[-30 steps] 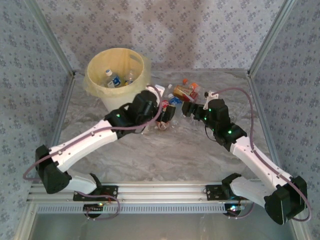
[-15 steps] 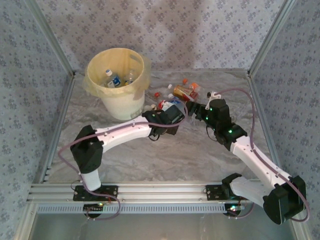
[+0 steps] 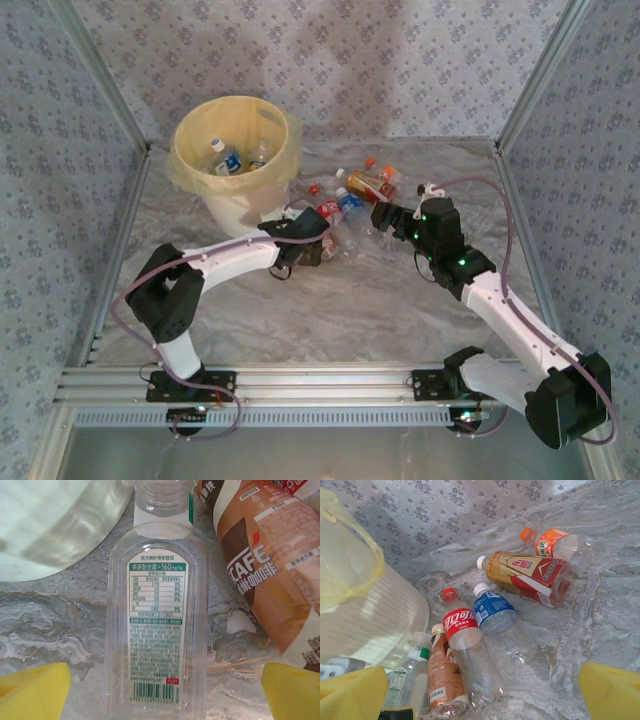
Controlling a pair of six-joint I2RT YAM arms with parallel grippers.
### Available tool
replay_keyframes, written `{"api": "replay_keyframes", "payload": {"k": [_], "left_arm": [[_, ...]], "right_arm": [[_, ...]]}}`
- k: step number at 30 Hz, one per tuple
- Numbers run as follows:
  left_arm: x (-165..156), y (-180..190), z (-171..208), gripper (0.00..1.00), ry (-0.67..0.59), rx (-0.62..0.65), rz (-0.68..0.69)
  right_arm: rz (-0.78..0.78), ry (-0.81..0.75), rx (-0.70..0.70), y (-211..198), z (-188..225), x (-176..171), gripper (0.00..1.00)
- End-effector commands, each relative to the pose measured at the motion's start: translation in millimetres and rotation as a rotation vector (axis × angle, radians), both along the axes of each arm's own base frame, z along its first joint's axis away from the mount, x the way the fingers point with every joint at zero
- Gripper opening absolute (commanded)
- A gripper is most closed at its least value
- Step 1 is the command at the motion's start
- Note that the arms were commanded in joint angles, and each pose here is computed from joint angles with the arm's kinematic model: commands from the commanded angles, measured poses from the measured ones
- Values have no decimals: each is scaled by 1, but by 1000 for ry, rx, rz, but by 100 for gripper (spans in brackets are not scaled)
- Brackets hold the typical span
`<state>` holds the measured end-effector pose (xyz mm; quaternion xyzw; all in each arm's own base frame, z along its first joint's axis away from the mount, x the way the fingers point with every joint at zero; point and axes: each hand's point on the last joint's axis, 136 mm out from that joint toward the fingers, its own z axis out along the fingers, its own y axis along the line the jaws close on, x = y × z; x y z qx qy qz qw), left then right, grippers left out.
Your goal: Put the plastic bottles in the bin
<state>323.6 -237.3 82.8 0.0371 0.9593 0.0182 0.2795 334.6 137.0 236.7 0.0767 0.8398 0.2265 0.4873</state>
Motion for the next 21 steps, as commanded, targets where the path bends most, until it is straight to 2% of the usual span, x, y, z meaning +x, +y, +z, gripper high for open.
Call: {"api": "replay_keyframes", "payload": {"k": [1,6,21], "left_arm": [[10,-5,2,98,-22,-79,1],[23,-7,-11,97,0,-136,-11],[35,-28,-38,84,34,-40,-59]], "right_arm": [[-12,32,3,-4,-8,-3,100],[-22,40,5,-6,-10,-3,100],[-27,56,14,-6,-14,0,100]]}}
